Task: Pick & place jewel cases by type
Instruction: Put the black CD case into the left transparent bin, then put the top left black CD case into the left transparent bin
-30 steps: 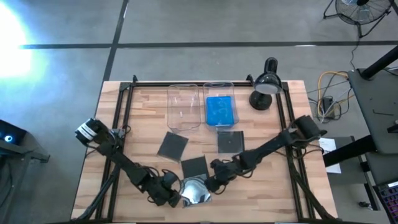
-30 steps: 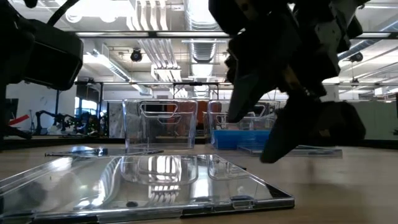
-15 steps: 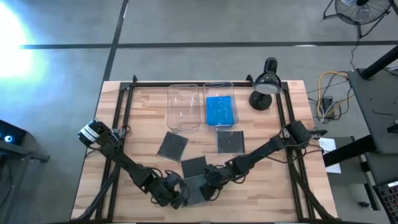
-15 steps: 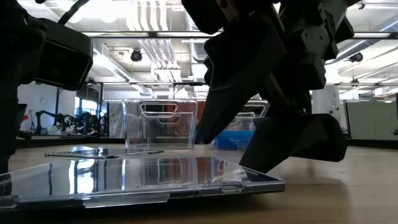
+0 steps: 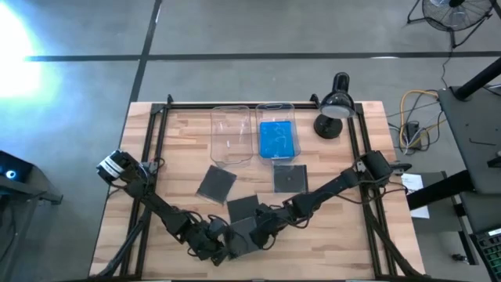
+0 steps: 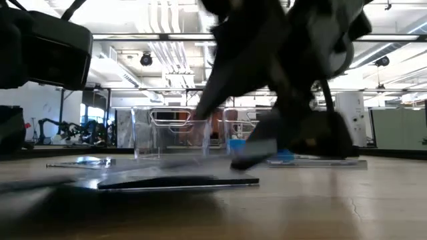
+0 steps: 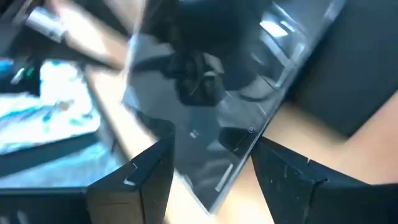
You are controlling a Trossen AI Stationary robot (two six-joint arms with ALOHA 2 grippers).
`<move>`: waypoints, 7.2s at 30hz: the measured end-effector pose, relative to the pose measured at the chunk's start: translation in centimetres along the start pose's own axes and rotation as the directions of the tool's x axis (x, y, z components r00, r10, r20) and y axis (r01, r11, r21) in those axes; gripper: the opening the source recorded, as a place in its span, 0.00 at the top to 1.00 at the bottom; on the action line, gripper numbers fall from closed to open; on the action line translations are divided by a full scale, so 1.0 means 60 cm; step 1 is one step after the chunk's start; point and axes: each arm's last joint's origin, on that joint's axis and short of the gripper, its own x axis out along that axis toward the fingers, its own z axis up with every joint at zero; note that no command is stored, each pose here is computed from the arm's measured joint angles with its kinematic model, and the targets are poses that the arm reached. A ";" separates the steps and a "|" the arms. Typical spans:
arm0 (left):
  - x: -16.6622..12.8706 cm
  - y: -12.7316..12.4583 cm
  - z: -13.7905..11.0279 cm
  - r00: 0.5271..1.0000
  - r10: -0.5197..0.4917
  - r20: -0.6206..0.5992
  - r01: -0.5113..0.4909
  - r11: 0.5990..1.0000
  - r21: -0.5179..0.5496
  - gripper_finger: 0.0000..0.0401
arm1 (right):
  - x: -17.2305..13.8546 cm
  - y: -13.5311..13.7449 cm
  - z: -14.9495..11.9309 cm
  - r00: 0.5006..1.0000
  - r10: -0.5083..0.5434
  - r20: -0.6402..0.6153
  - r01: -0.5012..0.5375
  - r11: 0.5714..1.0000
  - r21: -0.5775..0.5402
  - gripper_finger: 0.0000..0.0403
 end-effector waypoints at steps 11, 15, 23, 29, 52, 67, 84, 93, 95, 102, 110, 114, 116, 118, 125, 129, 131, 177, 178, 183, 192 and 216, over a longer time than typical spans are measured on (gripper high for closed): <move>0.004 0.019 -0.002 1.000 0.021 0.011 -0.022 0.997 0.069 0.68 | -0.033 0.035 0.009 0.992 0.123 0.029 -0.122 0.992 -0.041 0.50; 0.005 0.020 0.000 0.999 0.025 0.027 -0.027 0.997 0.072 0.68 | -0.032 0.043 0.010 0.989 0.138 0.047 -0.136 0.990 -0.034 0.50; 0.006 0.025 0.001 0.998 0.038 0.058 -0.042 0.996 0.073 0.68 | -0.032 0.046 0.015 0.989 0.146 0.039 -0.148 0.987 0.058 0.55; 0.006 0.026 0.002 0.997 0.040 0.063 -0.044 0.996 0.073 0.68 | -0.030 0.036 0.013 0.991 0.126 0.035 -0.130 0.982 0.134 0.75; -0.043 0.004 -0.151 0.963 -0.079 0.259 0.081 0.997 0.005 0.68 | -0.150 0.065 0.059 0.960 0.096 0.263 -0.115 0.992 0.056 0.96; -0.039 0.000 -0.134 0.948 -0.081 0.309 0.113 0.990 -0.089 0.68 | -0.297 -0.024 0.330 0.887 0.072 0.455 -0.060 0.997 -0.040 0.97; -0.069 0.001 -0.106 0.872 -0.035 0.489 0.134 0.976 -0.170 0.68 | -0.208 -0.069 0.468 0.963 -0.168 0.213 0.159 0.986 0.057 0.65; -0.168 0.028 -0.040 0.825 0.159 0.542 -0.009 0.963 -0.268 0.68 | -0.295 0.017 0.444 0.936 -0.279 0.215 0.315 0.936 -0.156 0.50; -0.194 0.037 -0.021 0.809 0.198 0.553 -0.042 0.959 -0.282 0.68 | -0.322 0.044 0.422 0.899 -0.361 0.246 0.411 0.890 -0.196 0.49; -0.265 0.087 0.047 0.723 0.389 0.571 -0.197 0.908 -0.369 0.68 | -0.334 0.127 0.298 0.842 -0.452 0.293 0.536 0.757 -0.374 0.49; -0.230 0.163 0.108 0.791 0.494 0.360 -0.330 0.841 -0.429 0.68 | -0.224 0.131 0.191 0.908 -0.394 0.145 0.419 0.833 -0.360 0.49; -0.212 0.192 0.121 0.812 0.456 0.364 -0.288 0.856 -0.430 0.68 | -0.165 0.114 0.161 0.952 -0.284 0.115 0.305 0.912 -0.275 0.49; -0.207 0.208 0.120 0.806 0.465 0.365 -0.289 0.848 -0.444 0.68 | -0.142 0.098 0.155 0.960 -0.251 0.122 0.273 0.939 -0.211 0.49; -0.202 0.222 0.115 0.806 0.475 0.352 -0.302 0.842 -0.446 0.68 | -0.127 0.086 0.155 0.967 -0.212 0.143 0.233 0.959 -0.160 0.49; -0.172 0.242 0.105 0.860 0.361 0.360 -0.215 0.898 -0.385 0.68 | -0.104 0.056 0.146 0.972 -0.181 0.147 0.197 0.975 -0.104 0.49; -0.157 0.257 0.103 0.858 0.330 0.394 -0.170 0.906 -0.388 0.68 | -0.101 0.052 0.149 0.973 -0.166 0.160 0.185 0.976 -0.114 0.49; -0.153 0.263 0.100 0.854 0.335 0.398 -0.175 0.905 -0.387 0.68 | -0.099 0.051 0.150 0.974 -0.146 0.175 0.169 0.978 -0.126 0.49; -0.095 0.182 0.072 0.928 0.299 0.223 -0.273 0.952 -0.139 0.68 | -0.040 0.009 0.216 0.954 -0.061 0.293 0.074 0.997 -0.032 0.49; -0.096 0.183 0.070 0.930 0.298 0.217 -0.273 0.952 -0.135 0.68 | -0.047 0.019 0.218 0.954 -0.034 0.299 0.051 0.997 -0.049 0.49; -0.096 0.186 0.064 0.932 0.292 0.217 -0.270 0.955 -0.126 0.68 | -0.056 0.039 0.223 0.949 0.015 0.315 0.027 0.991 -0.130 0.49; -0.096 0.184 0.062 0.932 0.284 0.225 -0.257 0.956 -0.142 0.68 | -0.054 0.007 0.212 0.935 -0.220 0.276 0.239 0.970 -0.036 0.49; -0.099 0.162 0.046 0.954 0.217 0.208 -0.204 0.976 -0.079 0.68 | 0.005 -0.030 0.219 0.946 -0.189 0.265 0.221 0.970 -0.097 0.49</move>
